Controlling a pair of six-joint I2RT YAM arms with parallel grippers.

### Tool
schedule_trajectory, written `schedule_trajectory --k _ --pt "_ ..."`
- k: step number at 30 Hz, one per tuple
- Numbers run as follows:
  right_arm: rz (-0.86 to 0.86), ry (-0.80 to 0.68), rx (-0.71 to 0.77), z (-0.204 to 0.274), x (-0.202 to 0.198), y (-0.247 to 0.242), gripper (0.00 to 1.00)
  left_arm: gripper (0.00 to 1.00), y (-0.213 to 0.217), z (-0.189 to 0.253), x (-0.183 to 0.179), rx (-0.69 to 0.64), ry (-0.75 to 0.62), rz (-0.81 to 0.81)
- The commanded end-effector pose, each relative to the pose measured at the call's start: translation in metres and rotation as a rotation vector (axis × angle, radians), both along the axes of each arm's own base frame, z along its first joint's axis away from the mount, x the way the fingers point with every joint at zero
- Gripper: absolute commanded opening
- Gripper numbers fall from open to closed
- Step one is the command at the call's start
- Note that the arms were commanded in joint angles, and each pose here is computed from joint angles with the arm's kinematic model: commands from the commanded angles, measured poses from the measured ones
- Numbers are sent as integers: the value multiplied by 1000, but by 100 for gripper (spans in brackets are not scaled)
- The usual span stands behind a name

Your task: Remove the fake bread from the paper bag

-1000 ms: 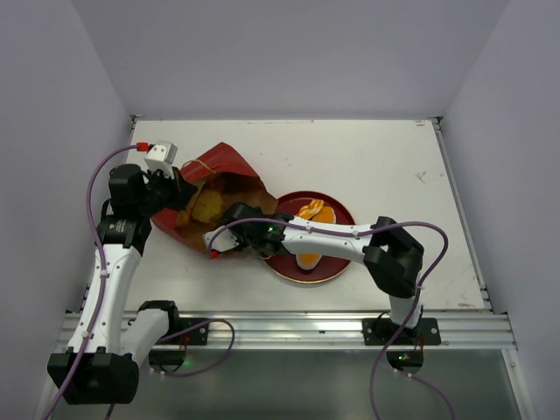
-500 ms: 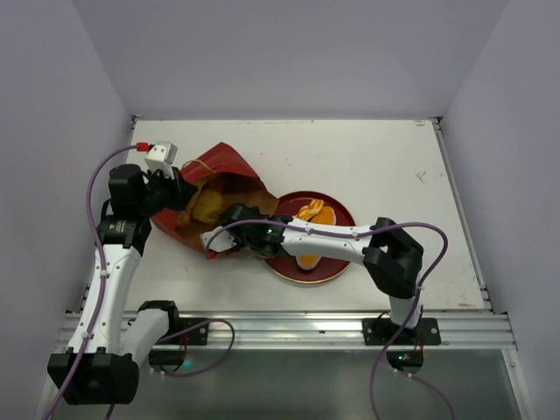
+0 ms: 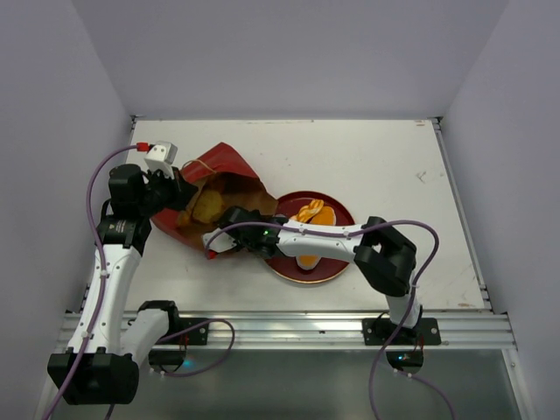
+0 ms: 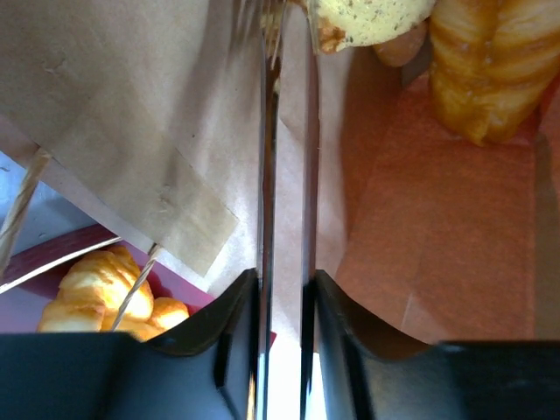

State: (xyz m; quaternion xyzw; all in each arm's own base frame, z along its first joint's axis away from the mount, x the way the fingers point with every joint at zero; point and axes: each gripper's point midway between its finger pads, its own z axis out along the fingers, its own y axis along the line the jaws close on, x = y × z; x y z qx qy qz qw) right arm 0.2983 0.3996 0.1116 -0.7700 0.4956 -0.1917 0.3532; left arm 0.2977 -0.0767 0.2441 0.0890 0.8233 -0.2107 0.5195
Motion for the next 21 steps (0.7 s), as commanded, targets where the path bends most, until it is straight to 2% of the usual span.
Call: schedule_trajectory --k 1,5,8,16,21 --pt "-29 -28 32 13 6 8 31 0 -4 13 -1 -28 -47 -19" --pt "-35 -5 37 13 3 8 17 0 -4 12 -1 -25 -45 -19" --pt "-38 -2 60 21 2 7 12 0 -2 11 -2 -20 -43 -13" --pt "-26 27 141 52 -9 -2 5 0 5 8 -1 11 -45 17" --pt "-17 35 189 73 -17 -15 5 0 6 8 0 15 -46 27"
